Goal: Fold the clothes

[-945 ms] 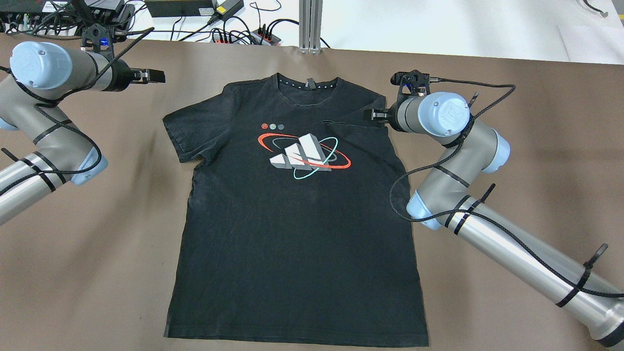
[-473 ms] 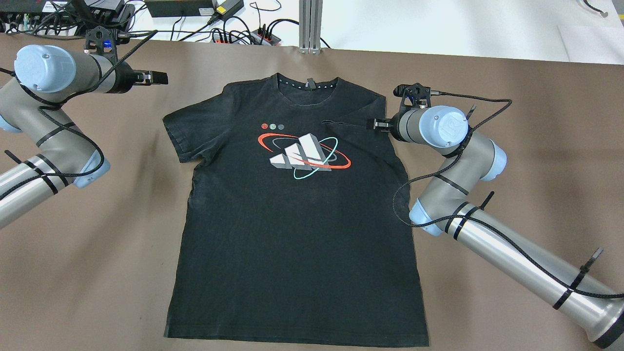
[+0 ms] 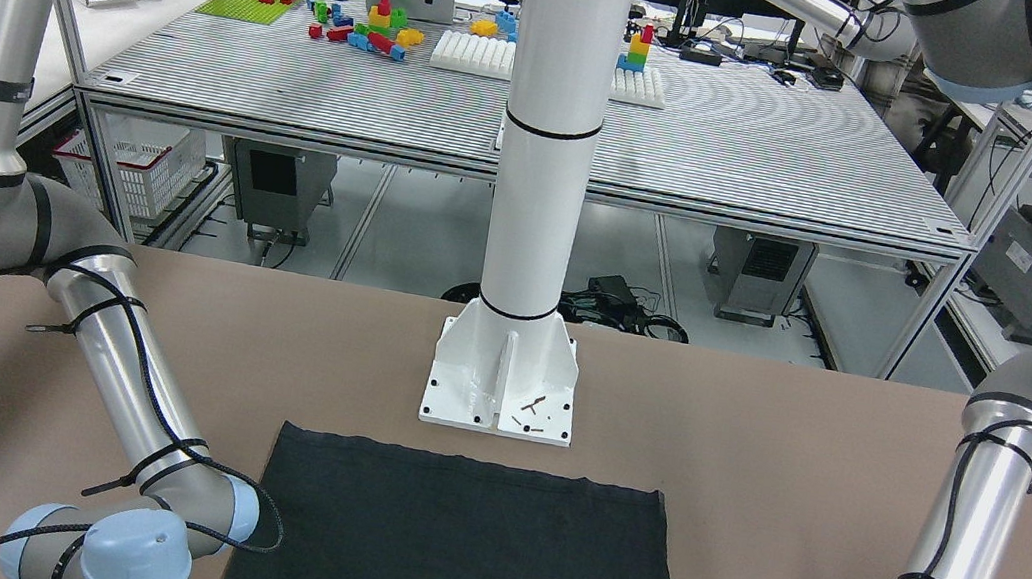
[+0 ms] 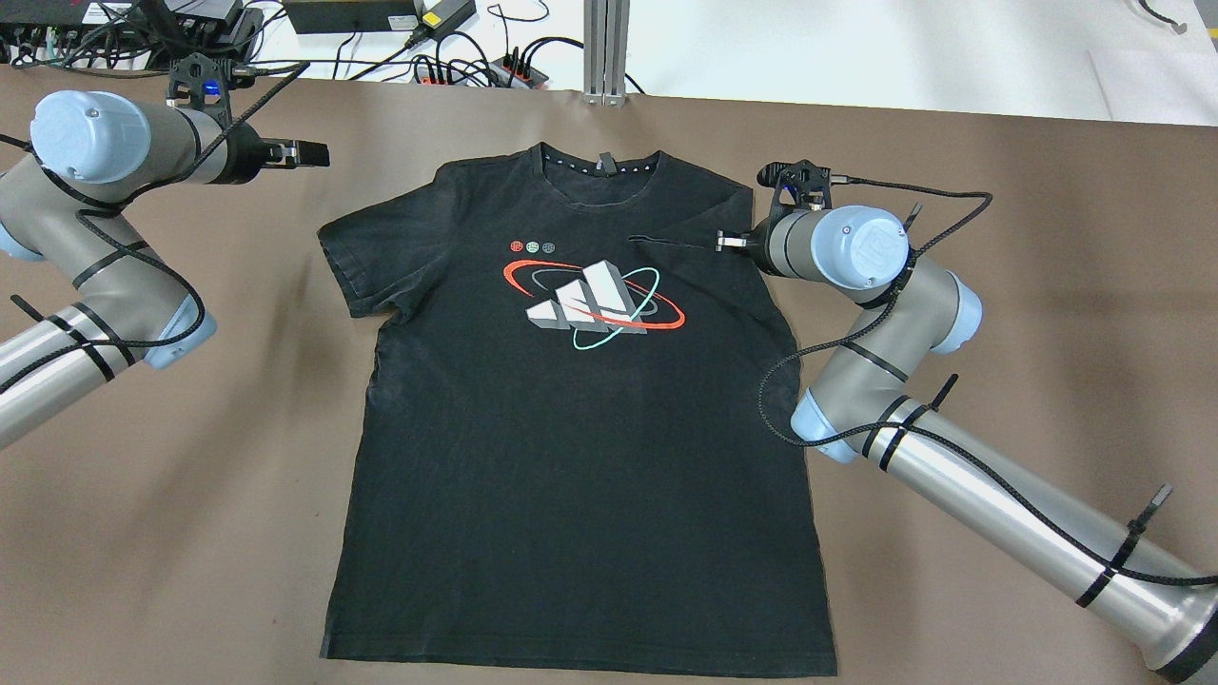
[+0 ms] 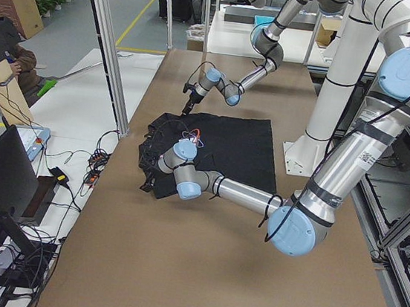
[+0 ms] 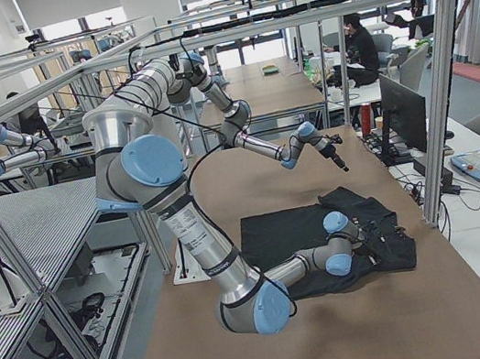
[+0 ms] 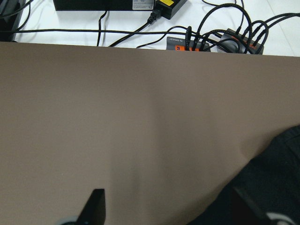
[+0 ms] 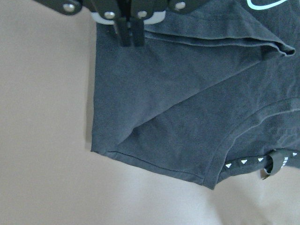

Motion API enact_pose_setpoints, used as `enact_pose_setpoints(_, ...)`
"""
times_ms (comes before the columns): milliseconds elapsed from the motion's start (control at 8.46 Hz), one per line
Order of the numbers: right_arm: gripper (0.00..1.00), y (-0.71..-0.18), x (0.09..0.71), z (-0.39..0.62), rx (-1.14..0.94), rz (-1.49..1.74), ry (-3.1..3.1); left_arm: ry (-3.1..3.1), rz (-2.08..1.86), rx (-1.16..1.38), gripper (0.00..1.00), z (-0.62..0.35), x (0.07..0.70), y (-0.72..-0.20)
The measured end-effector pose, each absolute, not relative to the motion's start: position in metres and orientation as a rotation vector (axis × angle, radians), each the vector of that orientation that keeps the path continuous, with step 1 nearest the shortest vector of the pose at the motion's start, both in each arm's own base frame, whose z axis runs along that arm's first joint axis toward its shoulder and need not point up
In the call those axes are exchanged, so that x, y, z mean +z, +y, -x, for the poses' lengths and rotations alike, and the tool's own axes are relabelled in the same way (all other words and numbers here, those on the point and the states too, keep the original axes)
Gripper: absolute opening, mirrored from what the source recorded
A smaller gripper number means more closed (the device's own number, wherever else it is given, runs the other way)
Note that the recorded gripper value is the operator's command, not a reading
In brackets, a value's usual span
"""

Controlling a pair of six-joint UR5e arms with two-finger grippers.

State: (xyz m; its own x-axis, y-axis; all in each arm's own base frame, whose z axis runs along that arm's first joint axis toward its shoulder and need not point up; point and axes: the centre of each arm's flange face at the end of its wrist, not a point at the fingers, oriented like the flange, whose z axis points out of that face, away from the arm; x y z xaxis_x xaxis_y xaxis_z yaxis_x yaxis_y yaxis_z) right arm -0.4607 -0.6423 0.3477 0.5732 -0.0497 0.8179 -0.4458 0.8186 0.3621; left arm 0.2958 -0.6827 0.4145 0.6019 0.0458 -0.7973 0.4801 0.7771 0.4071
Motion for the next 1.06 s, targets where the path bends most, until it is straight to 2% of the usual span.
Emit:
enact_pose_setpoints(709, 0.0, -0.629, 0.316, 0.453, 0.203, -0.588, -1.019, 0.901, -0.649, -0.272, 0.94, -0.297, 0.415, -0.683)
enact_pose_setpoints(1063, 0.0, -0.607, 0.309, 0.444, 0.181, -0.594, -1.059, 0.901, -0.649, -0.272, 0.94, -0.298, 0.414, -0.684)
